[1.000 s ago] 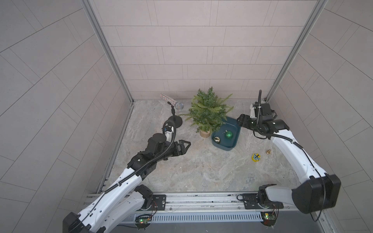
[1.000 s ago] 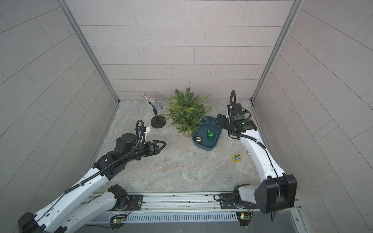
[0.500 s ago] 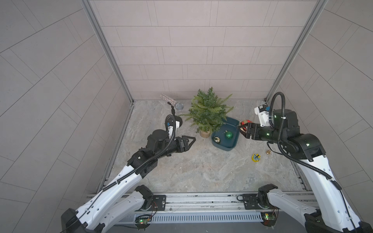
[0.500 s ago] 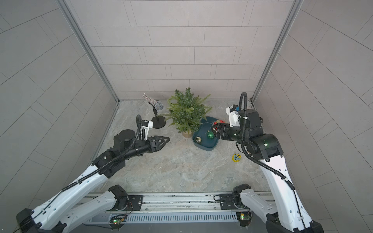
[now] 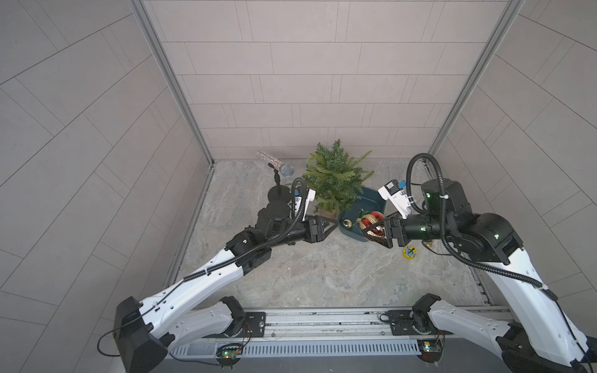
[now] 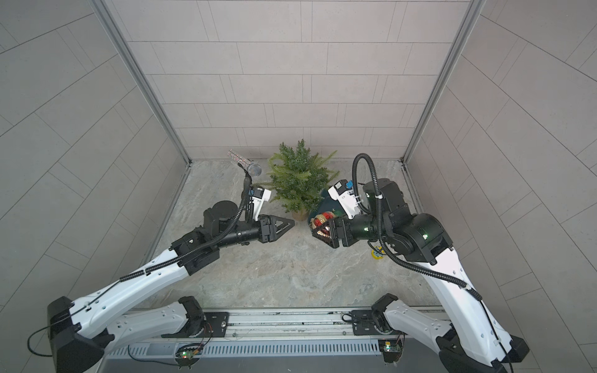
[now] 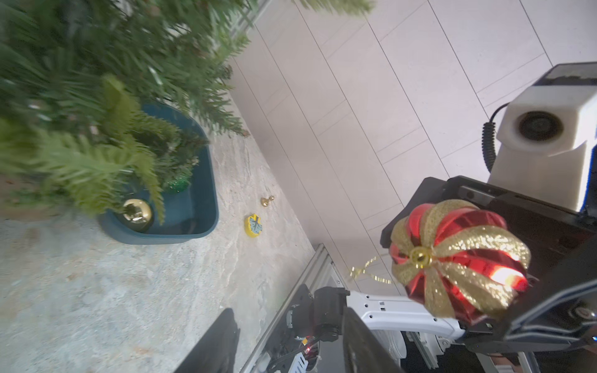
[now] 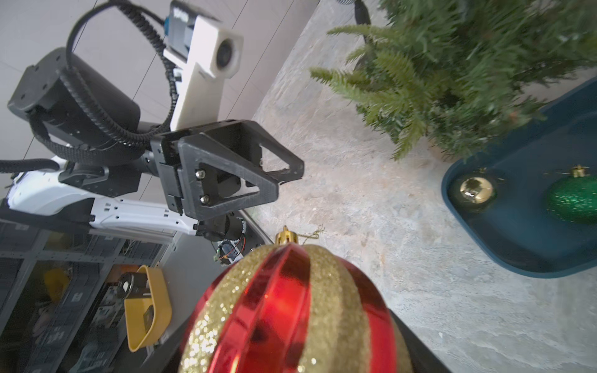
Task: Decorate the small christmas tree with ornaments
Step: Hang an ornament on the christmas tree.
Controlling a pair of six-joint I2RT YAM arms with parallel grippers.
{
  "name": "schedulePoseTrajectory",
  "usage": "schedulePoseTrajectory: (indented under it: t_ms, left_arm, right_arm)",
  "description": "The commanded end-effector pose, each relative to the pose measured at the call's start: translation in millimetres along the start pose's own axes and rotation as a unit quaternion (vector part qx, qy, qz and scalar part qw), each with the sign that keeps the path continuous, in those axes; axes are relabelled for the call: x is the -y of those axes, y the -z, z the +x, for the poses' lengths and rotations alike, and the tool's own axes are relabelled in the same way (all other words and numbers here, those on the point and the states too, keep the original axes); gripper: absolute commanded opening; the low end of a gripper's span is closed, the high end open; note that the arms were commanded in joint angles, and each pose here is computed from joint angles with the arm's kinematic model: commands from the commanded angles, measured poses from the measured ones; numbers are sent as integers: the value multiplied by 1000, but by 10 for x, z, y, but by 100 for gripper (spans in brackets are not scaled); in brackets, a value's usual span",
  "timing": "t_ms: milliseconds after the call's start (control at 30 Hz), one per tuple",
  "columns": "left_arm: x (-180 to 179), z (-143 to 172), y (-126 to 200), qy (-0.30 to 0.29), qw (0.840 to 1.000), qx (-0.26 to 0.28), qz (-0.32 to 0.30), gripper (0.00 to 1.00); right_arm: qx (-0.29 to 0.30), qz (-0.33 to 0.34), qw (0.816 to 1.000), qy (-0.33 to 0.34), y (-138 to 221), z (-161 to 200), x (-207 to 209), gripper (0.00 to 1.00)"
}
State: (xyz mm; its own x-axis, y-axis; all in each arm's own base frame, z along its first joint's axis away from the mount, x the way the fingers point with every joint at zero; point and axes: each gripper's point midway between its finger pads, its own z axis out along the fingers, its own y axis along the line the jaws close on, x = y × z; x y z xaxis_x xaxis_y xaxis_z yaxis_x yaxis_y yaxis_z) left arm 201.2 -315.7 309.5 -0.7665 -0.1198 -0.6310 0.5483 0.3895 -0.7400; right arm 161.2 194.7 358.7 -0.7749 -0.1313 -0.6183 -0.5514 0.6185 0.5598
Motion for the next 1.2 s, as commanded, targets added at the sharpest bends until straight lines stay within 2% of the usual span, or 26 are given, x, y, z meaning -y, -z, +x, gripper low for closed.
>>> schedulePoseTrajectory:
  t_ms: [0,433,767,933,1167]
  left_arm:
    - [398,-113,-16,-44,997,13,55,57]
    - [544,27,-6,-139,989,29,31,59]
    - [570,158,-52,-182,983,19,12,64]
    - [511,205,-85,-196,980,17,-9,59]
    - [499,102,-92,-205,978,42,-22,48]
  right_arm:
    - [-9,-16,1000,10,25,57,-76,70]
    - [1,-12,1000,-4,-4,12,-48,70]
    - [9,-19,1000,-14,-34,-16,-53,70]
    - [16,-31,999,-18,-27,-42,-93,70]
    - [17,-38,999,-20,-8,-18,-122,70]
